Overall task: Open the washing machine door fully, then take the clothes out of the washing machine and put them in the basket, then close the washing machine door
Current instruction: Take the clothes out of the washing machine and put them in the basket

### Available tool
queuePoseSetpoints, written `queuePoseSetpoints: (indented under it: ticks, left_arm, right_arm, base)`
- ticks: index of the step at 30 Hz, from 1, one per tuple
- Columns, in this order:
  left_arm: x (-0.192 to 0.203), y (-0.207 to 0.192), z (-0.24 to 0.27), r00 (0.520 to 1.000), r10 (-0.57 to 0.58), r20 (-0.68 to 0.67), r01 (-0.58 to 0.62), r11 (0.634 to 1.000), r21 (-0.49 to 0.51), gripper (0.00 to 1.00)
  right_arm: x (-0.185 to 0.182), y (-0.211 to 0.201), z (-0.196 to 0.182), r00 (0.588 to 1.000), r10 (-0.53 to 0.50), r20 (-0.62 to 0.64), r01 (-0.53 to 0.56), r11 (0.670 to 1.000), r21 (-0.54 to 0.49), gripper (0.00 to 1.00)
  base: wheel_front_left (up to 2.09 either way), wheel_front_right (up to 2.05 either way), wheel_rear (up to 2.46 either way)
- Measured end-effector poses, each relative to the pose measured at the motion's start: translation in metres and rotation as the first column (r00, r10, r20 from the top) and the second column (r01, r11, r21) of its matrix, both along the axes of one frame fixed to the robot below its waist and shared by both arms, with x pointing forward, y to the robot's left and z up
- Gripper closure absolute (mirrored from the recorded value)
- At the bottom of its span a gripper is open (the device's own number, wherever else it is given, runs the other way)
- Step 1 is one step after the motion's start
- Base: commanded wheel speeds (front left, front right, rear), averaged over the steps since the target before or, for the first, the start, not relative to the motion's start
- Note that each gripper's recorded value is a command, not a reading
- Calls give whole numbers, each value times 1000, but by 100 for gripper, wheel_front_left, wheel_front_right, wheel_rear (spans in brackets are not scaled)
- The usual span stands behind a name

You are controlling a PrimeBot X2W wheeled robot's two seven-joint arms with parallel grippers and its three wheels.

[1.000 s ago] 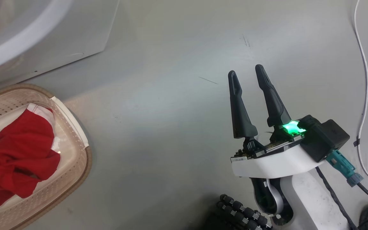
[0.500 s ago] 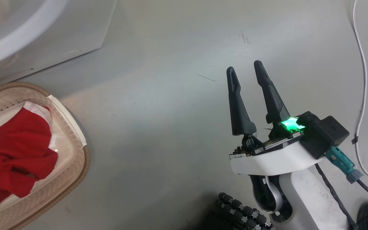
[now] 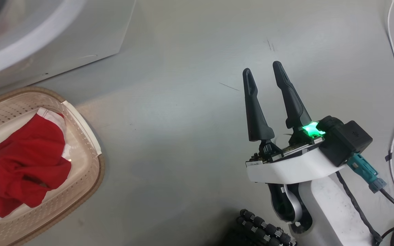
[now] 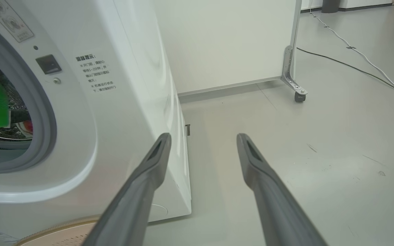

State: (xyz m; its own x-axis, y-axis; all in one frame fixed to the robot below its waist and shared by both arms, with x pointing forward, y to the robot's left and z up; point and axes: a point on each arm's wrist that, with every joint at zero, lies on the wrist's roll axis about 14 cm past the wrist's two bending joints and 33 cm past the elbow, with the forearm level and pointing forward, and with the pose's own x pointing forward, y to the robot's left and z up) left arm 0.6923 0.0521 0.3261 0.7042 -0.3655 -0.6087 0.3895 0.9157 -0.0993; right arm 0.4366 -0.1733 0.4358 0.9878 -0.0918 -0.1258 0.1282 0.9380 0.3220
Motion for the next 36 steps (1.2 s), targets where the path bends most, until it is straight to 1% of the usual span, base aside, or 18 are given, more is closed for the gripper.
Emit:
queuePoseSetpoints:
  ticks: [6,13,15,20,29,33,36]
  left_arm:
    - [1,-6,18,997,46,66,-39,995,-96,100]
    - [-5,-4,37,985,101,143,-75,981,-177,100]
    - [-9,0,45,975,123,183,-86,977,-197,100]
    - [-22,4,54,961,169,220,-114,964,-240,100]
    - [-50,7,85,919,235,316,-128,937,-324,100]
    - [-63,12,103,893,265,363,-129,925,-358,100]
    - [-72,18,121,861,299,411,-134,914,-384,100]
  right_arm:
    - [2,2,3,1000,13,13,-13,1000,-12,0]
    - [3,9,7,999,37,28,-36,999,-23,0]
    - [3,13,8,998,51,31,-50,998,-29,0]
    - [3,19,13,996,73,45,-71,997,-41,0]
    - [1,29,24,991,109,75,-105,993,-63,0]
    - [-1,33,28,988,125,85,-119,990,-79,0]
    - [-5,37,30,987,134,85,-128,989,-81,0]
  base:
    - [0,0,0]
    - [0,0,0]
    - [0,0,0]
    - [0,0,0]
    - [0,0,0]
    - [0,0,0]
    - [0,0,0]
